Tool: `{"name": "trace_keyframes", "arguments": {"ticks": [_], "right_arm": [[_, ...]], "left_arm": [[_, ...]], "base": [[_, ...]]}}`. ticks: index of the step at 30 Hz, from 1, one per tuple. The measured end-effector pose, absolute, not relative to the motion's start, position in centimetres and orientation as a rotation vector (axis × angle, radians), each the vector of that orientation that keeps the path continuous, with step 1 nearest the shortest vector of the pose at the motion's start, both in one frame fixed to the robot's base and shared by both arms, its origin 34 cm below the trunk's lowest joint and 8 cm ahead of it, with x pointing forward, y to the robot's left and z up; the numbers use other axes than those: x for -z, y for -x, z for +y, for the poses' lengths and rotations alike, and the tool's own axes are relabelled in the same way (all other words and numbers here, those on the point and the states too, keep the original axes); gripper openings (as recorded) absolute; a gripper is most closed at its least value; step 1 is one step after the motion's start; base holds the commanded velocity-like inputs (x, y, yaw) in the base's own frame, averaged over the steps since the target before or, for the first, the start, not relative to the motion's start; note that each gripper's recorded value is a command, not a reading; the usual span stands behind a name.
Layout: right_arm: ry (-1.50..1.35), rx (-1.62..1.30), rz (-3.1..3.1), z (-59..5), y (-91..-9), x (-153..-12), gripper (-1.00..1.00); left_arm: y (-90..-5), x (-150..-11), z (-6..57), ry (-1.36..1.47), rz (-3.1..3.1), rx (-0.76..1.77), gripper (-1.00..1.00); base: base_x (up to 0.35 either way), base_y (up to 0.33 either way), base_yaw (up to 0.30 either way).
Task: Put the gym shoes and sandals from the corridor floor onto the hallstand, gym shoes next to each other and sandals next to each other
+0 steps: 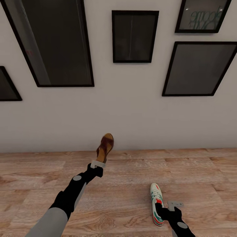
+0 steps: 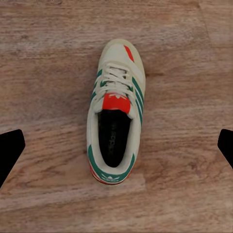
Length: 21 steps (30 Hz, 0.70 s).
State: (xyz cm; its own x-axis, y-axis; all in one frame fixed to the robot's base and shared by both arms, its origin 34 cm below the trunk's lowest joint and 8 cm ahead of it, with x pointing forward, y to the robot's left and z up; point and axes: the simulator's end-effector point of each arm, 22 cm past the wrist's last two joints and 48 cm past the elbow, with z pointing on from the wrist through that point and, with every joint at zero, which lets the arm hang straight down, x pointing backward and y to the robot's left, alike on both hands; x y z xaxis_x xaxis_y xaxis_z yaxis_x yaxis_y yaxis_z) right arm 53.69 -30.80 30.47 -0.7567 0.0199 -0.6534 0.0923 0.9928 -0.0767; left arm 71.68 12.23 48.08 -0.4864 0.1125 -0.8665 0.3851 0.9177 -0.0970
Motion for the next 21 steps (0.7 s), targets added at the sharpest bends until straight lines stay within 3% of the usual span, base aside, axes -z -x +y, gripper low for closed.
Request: {"name": "trace_keyframes", "arguments": {"ticks": [21], "right_arm": [[-0.116, 0.146, 2.35, -31.9, -55.5, -27.7, 1.0]], "left_arm": [[-69.3, -41.5, 9.8, -0.448, 2.095, 0.381, -1.0]], "base": [[0.0, 0.0, 0.07]]}}
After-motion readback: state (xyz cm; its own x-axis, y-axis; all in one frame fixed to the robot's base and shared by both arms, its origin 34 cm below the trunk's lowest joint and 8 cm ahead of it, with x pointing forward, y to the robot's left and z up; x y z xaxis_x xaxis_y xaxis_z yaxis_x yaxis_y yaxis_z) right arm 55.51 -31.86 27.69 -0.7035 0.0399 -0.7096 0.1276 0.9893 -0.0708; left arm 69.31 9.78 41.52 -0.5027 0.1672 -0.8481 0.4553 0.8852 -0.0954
